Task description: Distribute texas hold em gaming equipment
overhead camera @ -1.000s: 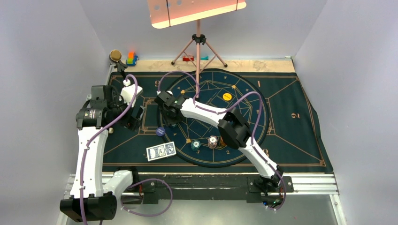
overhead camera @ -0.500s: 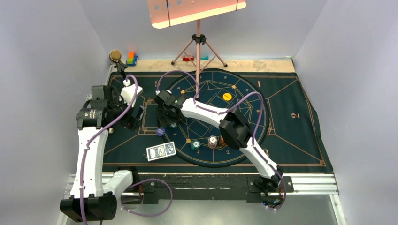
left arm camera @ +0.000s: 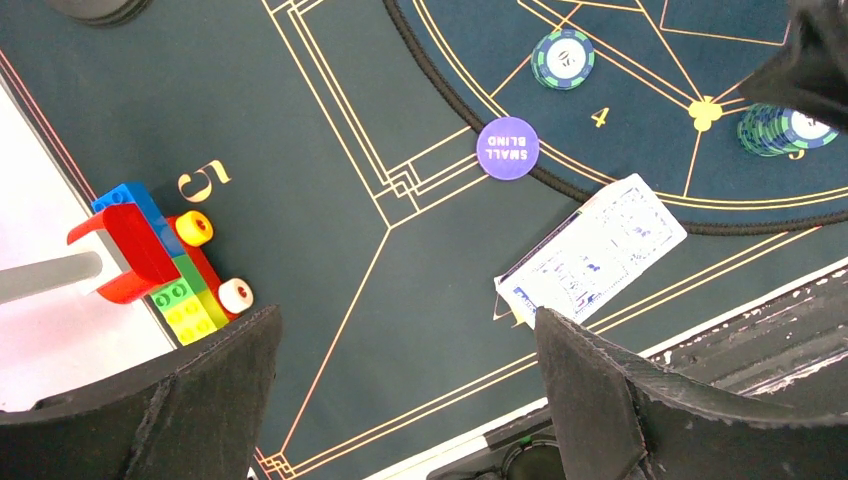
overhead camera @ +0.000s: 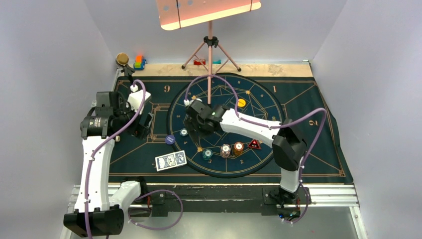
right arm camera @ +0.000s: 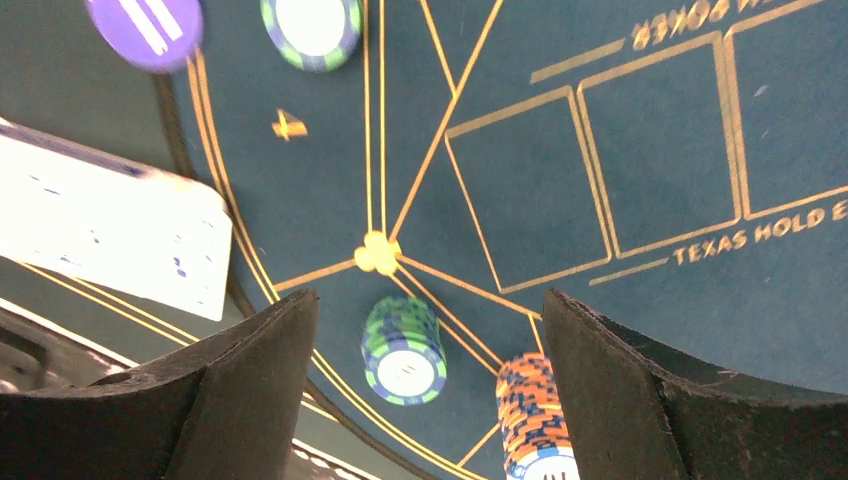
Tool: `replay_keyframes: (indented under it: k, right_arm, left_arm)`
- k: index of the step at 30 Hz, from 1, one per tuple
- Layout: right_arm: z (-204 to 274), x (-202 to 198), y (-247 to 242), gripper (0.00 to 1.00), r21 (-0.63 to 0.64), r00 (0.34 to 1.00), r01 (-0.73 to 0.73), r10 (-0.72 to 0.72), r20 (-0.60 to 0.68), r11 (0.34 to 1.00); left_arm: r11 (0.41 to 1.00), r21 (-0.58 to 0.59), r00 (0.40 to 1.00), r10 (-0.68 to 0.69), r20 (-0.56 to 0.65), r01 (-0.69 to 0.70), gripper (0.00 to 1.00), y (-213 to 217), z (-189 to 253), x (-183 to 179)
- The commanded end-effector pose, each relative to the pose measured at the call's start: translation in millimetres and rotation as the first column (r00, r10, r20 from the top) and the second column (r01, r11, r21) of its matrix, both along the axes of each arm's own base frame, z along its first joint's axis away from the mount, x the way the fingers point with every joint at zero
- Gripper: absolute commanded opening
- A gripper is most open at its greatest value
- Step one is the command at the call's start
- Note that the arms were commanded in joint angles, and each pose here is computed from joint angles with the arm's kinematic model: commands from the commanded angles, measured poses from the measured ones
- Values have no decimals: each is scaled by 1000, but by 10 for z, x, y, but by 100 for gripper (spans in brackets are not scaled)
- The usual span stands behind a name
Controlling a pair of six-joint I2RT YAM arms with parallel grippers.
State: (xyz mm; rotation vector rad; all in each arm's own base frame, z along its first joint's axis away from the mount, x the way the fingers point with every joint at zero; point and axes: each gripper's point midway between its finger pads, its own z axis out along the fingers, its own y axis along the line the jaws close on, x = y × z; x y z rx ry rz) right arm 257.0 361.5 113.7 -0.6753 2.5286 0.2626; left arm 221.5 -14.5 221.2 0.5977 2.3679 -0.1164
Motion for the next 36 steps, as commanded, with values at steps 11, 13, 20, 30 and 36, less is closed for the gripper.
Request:
replay_keyframes:
  k: [11,13,20,30,36]
  right_arm:
    - [-424,-543,-102,82,-41,986,-133,128,-106,990]
    - [-472,-560,-112,79,-47,985,-135,129,-116,990]
    - [-662,-573,-143,76,-80,983,-136,124,-134,988]
    - [-748,-577,-165,65,-96,983,-133,119,-141,986]
    - [-747,-599,-170,54,-92,982,-132,117,-150,987]
  left_arm:
    - [1000,-3,1000,2,22,-2,100,1,106,5]
    - [1000,-1,1000,4,22,-4,100,6,105,4]
    - [1000,1,1000,6,22,-6,100,11,108,5]
    - [1000,6,999,10,37,-10,100,19,142,7]
    - [1000,12,999,10,38,-10,100,29,139,4]
